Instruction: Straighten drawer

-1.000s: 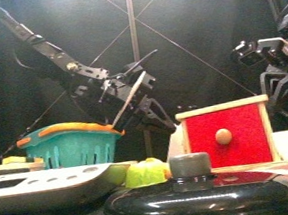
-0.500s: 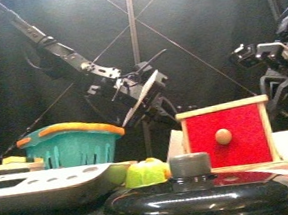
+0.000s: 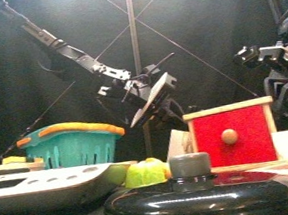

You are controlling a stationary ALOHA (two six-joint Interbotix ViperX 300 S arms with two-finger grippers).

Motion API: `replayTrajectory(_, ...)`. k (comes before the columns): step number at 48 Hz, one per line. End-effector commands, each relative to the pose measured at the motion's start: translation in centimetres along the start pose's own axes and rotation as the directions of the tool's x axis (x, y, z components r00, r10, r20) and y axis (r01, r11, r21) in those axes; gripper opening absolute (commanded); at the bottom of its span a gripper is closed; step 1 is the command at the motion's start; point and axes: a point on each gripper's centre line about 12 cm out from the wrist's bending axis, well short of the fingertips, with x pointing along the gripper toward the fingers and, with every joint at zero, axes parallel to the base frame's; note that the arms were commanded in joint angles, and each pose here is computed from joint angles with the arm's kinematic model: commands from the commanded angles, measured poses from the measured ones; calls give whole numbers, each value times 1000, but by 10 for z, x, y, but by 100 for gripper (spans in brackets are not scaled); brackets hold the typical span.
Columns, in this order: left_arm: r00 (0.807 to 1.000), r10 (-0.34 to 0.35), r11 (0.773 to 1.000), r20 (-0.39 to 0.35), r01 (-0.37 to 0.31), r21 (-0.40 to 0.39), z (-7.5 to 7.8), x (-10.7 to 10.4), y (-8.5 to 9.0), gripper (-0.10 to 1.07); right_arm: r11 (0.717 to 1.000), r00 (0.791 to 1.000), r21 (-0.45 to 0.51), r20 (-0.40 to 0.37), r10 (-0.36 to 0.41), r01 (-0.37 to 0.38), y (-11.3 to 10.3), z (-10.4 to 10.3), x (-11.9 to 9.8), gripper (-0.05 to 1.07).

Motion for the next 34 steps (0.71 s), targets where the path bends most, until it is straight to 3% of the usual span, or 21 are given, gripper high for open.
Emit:
replayTrajectory(1, 998, -59, 998, 27, 59, 18, 9, -6, -28, 31, 1000, 1000, 9, 11, -8, 8, 0, 5, -6, 35)
replayTrajectory(6, 997, -72, 997, 25, 72, 23, 8, -7, -35, 31, 1000, 1000, 11, 17, -9, 9, -1, 6, -9, 35)
replayTrajectory(34, 996, -73, 997, 43, 72, 20, 15, 2, -36, 31, 999, 997, 29, 73, -22, 20, -8, 17, -11, 35)
